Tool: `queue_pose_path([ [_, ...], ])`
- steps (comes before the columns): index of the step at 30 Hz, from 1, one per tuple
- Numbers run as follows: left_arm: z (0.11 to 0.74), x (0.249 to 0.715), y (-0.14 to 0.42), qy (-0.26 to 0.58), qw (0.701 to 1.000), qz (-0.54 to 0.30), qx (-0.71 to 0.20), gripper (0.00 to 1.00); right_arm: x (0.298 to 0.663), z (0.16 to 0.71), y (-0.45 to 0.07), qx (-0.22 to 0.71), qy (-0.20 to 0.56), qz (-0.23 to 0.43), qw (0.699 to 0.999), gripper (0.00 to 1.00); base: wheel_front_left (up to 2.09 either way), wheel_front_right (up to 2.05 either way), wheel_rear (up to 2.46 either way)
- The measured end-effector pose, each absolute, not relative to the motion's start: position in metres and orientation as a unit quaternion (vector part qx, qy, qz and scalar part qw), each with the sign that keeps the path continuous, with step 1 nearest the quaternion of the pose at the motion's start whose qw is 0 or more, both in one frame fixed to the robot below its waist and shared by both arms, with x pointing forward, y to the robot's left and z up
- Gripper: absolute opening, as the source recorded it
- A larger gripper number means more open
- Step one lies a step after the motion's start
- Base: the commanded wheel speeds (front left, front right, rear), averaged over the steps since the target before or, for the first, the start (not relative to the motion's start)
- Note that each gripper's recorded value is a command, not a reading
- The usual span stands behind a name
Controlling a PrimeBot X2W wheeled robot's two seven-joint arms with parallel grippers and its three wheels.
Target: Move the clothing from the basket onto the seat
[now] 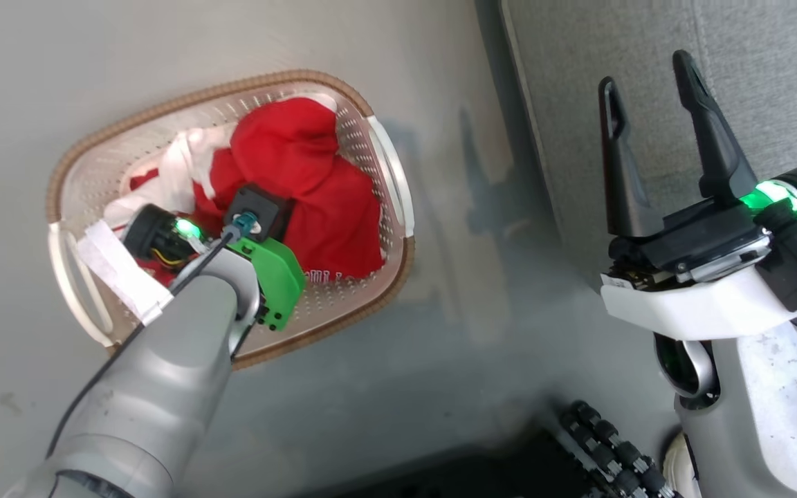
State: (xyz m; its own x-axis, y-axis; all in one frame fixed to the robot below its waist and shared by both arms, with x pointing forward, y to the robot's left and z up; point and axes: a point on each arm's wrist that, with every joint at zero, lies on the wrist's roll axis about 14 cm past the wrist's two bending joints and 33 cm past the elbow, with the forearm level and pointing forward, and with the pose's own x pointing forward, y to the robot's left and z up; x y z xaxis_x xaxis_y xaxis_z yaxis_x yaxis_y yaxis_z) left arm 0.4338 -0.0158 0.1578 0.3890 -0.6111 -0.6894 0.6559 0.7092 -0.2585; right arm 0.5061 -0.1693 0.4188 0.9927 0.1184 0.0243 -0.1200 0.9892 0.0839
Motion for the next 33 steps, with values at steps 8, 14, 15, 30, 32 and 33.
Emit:
queue_pose_path([
  [8, 0.223, 0.449, -0.024, 0.337, 0.868, -0.364, -0.027, 0.00, 0.496, 0.446, -0.158, 0.048, -0.028, 0.073, 0.996, 1.00, 0.00, 0.00, 0.00],
  [14, 0.274, 0.457, -0.011, 0.283, 0.897, -0.336, -0.051, 0.00, 0.485, 0.470, -0.147, 0.049, -0.046, 0.086, 0.994, 1.00, 0.00, 0.00, 0.00],
  [15, 0.283, 0.459, -0.008, 0.272, 0.902, -0.332, -0.053, 0.00, 0.483, 0.475, -0.146, 0.050, -0.050, 0.088, 0.994, 1.00, 0.00, 0.00, 0.00],
  [30, 0.426, 0.472, 0.017, 0.087, 0.951, -0.286, -0.075, 0.00, 0.446, 0.526, -0.125, 0.061, -0.092, 0.115, 0.987, 1.00, 0.00, 0.00, 0.00],
  [32, 0.448, 0.473, 0.019, 0.058, 0.955, -0.282, -0.077, 0.00, 0.440, 0.532, -0.122, 0.061, -0.097, 0.119, 0.986, 1.00, 0.00, 0.00, 0.00],
  [33, 0.457, 0.473, 0.019, 0.046, 0.955, -0.282, -0.079, 0.00, 0.438, 0.535, -0.121, 0.062, -0.100, 0.121, 0.986, 1.00, 0.00, 0.00, 0.00],
])
